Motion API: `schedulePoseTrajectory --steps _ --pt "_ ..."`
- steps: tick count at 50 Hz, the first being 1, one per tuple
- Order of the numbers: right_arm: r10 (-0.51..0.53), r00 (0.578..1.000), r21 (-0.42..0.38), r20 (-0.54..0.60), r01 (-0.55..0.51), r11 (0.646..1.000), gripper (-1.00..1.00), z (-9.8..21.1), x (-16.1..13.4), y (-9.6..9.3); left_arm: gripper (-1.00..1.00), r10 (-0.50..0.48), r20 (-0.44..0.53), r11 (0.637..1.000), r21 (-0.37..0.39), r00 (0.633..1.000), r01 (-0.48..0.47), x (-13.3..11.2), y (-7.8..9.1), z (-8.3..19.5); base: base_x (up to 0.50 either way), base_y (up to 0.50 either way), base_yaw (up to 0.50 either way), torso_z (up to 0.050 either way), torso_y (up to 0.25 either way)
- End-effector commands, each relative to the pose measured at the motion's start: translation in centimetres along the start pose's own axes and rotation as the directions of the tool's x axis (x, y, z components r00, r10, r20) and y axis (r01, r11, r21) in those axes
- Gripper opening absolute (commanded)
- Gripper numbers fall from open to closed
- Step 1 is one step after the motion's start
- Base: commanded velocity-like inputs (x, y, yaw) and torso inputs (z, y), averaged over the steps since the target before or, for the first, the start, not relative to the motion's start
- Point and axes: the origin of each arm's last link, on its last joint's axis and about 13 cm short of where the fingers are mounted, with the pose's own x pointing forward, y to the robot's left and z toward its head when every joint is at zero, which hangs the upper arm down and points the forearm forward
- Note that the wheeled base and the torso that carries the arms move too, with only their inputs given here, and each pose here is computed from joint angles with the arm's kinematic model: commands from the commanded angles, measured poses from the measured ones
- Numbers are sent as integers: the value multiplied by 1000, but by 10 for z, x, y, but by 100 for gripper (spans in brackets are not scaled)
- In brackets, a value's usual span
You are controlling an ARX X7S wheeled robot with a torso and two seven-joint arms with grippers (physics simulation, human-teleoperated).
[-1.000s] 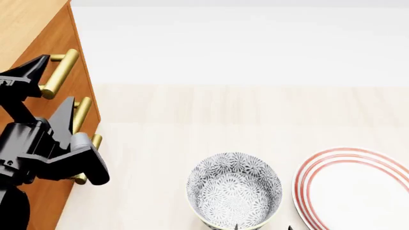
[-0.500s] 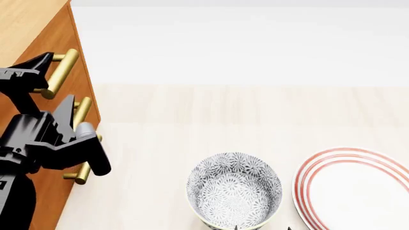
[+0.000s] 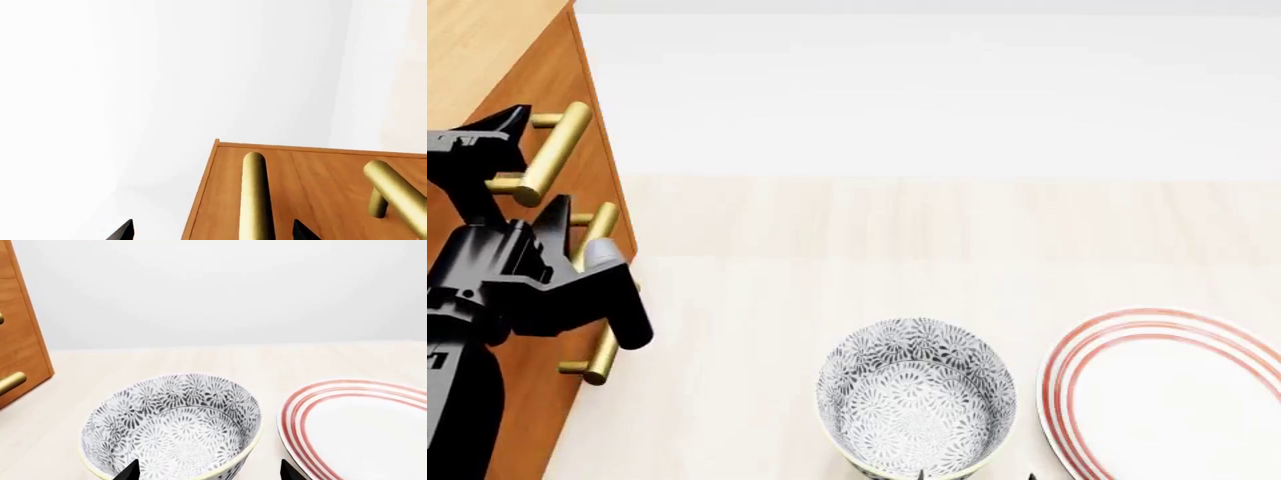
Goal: Open the top drawer of the cabinet.
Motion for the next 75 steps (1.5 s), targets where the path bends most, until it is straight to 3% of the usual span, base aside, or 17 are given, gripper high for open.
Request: schedulePoseTrajectory --steps 1,20,21,43,75 --pt "1 1000 4 11 -1 1000 100 1 2 1 100 -30 -27 1000 -6 999 29 3 -5 1 0 0 0 0 0" --pt "5 1000 5 0 -5 1000 100 0 1 1 100 -62 -54 998 -1 997 62 1 -15 -3 0 0 0 0 0" --pt "4 1000 5 -1 -4 1000 100 0 1 1 -100 -63 -57 998 1 996 63 1 -15 -4 0 0 0 0 0" --pt "10 1000 5 -9 -10 1000 100 -2 2 1 -100 -9 -74 1000 -4 997 9 4 -12 -4 1 0 0 0 0" --pt "19 1000 -3 -8 -19 1000 100 0 -1 2 -100 3 123 999 -47 992 3 4 -11 55 0 0 -1 0 0"
